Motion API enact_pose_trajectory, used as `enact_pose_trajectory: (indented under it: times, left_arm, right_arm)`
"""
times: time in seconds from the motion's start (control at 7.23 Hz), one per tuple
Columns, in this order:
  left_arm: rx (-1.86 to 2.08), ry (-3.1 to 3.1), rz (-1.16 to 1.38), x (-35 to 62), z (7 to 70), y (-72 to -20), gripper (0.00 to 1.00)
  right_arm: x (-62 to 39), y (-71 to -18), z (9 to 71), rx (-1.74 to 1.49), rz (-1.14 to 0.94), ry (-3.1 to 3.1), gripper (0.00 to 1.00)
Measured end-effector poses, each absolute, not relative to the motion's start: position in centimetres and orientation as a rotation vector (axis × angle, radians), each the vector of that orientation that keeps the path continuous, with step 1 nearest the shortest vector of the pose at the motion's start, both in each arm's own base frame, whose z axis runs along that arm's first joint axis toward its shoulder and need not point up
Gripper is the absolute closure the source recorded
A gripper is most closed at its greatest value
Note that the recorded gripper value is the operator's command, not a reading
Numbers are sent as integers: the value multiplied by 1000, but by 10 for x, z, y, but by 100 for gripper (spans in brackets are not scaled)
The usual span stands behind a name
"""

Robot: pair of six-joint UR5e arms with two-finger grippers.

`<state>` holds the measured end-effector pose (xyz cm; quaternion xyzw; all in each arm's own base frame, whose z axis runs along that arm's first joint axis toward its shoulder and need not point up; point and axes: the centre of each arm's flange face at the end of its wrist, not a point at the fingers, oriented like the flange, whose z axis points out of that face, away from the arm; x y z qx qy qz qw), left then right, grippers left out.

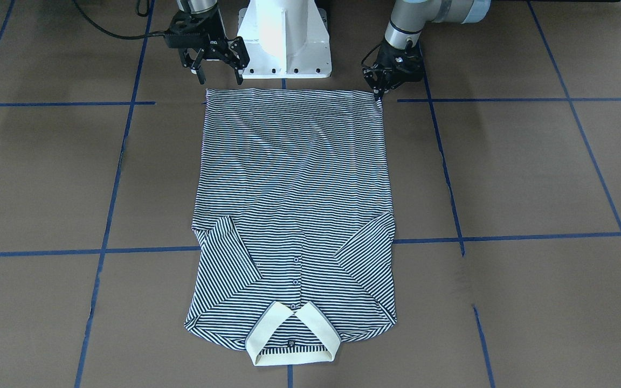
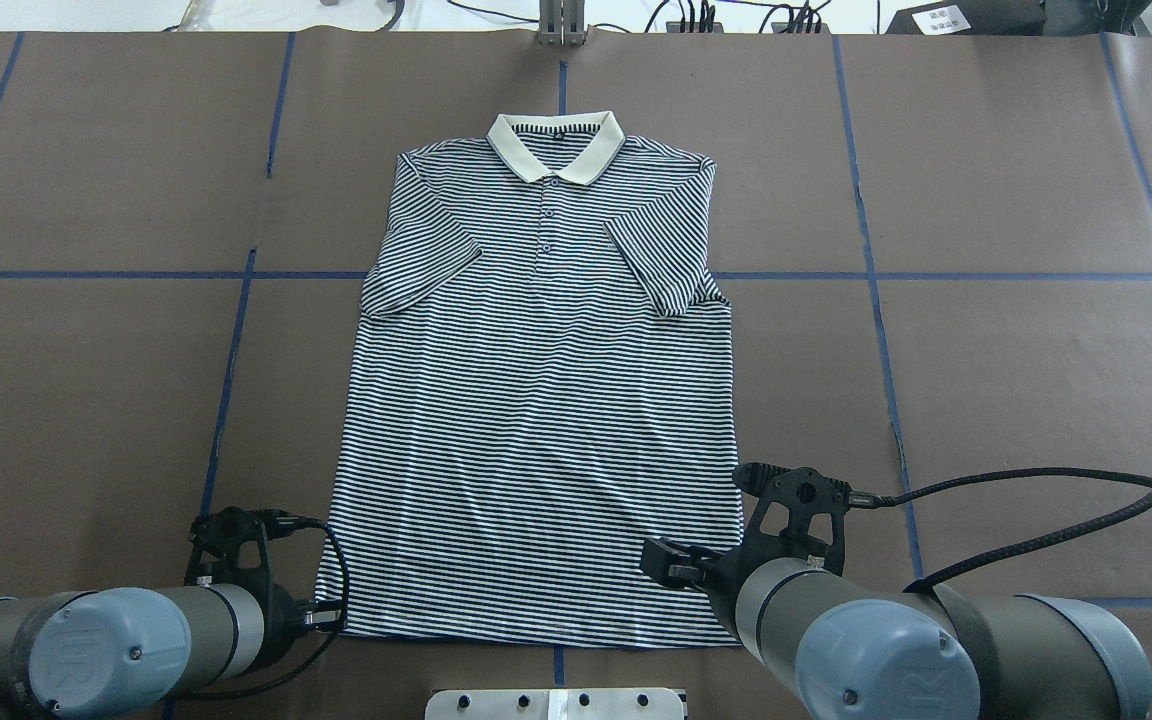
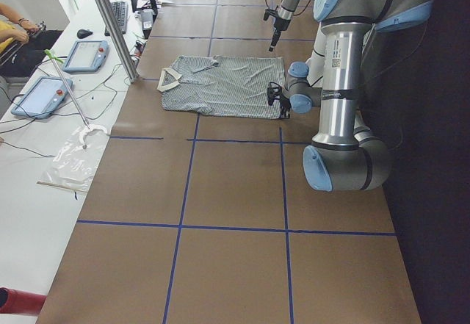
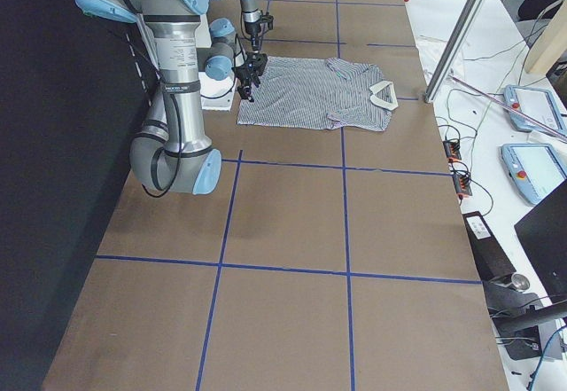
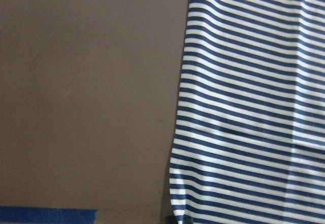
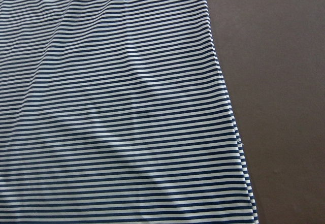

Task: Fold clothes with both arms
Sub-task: 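Grasp the hem corners with both grippers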

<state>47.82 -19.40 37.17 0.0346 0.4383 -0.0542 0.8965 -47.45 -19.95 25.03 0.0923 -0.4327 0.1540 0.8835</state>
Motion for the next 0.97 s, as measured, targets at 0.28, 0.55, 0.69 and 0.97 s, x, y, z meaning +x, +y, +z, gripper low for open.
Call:
enact_pose_trajectory:
  times: [0.28, 0.55, 0.69, 0.97]
  left_arm:
    - [70, 927, -111, 480, 363, -194, 100]
    - [70, 939, -110, 482, 357, -194, 100]
    - [70, 941, -111, 483, 356, -194, 100]
    - [69, 944, -112, 483, 355, -194, 100]
  right_arm:
    - [-488, -181, 270, 167, 355, -867, 31]
    - [-513, -152, 292, 186, 369, -829, 41]
    - [-521, -145, 299, 197, 365, -814, 41]
    - [-526, -147, 306, 216, 363, -797, 40]
